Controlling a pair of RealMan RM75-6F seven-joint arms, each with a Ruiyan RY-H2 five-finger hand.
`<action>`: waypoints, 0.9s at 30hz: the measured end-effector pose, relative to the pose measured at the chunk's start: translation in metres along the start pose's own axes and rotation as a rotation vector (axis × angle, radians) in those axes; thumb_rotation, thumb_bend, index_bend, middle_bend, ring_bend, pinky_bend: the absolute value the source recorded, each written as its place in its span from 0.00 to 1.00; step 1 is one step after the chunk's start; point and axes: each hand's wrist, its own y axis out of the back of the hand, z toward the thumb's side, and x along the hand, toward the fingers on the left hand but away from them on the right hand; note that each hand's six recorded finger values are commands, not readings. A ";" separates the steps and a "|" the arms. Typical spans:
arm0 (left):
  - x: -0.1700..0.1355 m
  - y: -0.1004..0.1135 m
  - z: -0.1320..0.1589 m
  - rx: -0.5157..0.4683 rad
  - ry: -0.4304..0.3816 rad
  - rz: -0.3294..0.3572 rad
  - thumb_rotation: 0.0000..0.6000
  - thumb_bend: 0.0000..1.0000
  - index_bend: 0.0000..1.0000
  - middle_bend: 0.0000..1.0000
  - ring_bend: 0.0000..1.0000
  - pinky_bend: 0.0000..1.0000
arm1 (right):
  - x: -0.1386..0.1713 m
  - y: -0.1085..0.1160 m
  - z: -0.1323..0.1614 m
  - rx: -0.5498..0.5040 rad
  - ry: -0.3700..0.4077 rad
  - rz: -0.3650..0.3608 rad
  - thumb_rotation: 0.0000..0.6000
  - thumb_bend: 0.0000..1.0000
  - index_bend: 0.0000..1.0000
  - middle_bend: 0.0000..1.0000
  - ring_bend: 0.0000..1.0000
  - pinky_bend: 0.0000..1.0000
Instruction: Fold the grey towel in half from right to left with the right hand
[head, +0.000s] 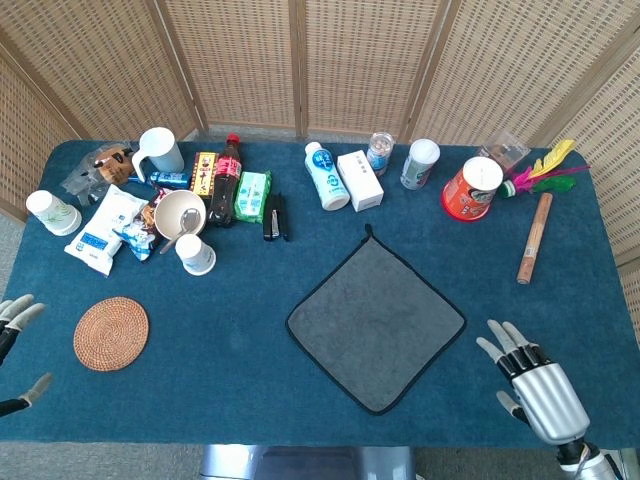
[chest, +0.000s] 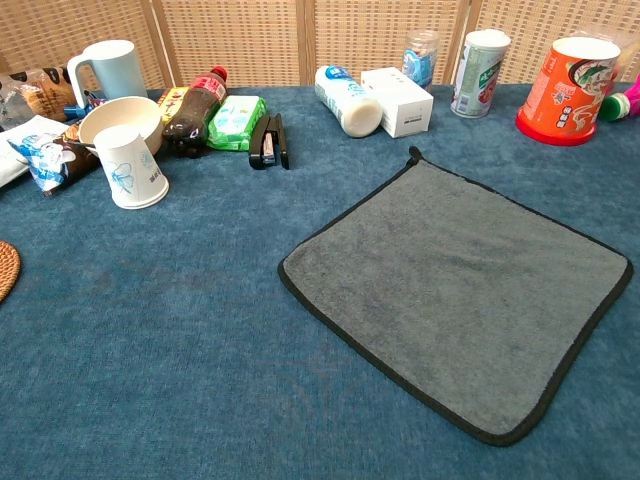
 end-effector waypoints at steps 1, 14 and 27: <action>-0.001 0.001 0.001 -0.007 -0.002 -0.005 1.00 0.34 0.08 0.00 0.00 0.09 | -0.002 -0.001 0.001 0.008 0.006 0.001 1.00 0.14 0.14 0.00 0.04 0.26; -0.002 0.011 0.003 -0.042 -0.018 -0.015 1.00 0.32 0.06 0.00 0.00 0.05 | -0.035 -0.020 0.031 0.074 0.097 0.035 1.00 0.11 0.08 0.00 0.00 0.16; -0.004 0.015 0.003 -0.067 -0.033 -0.018 1.00 0.32 0.06 0.00 0.00 0.05 | -0.066 -0.054 0.056 0.125 0.176 0.084 1.00 0.11 0.08 0.00 0.00 0.18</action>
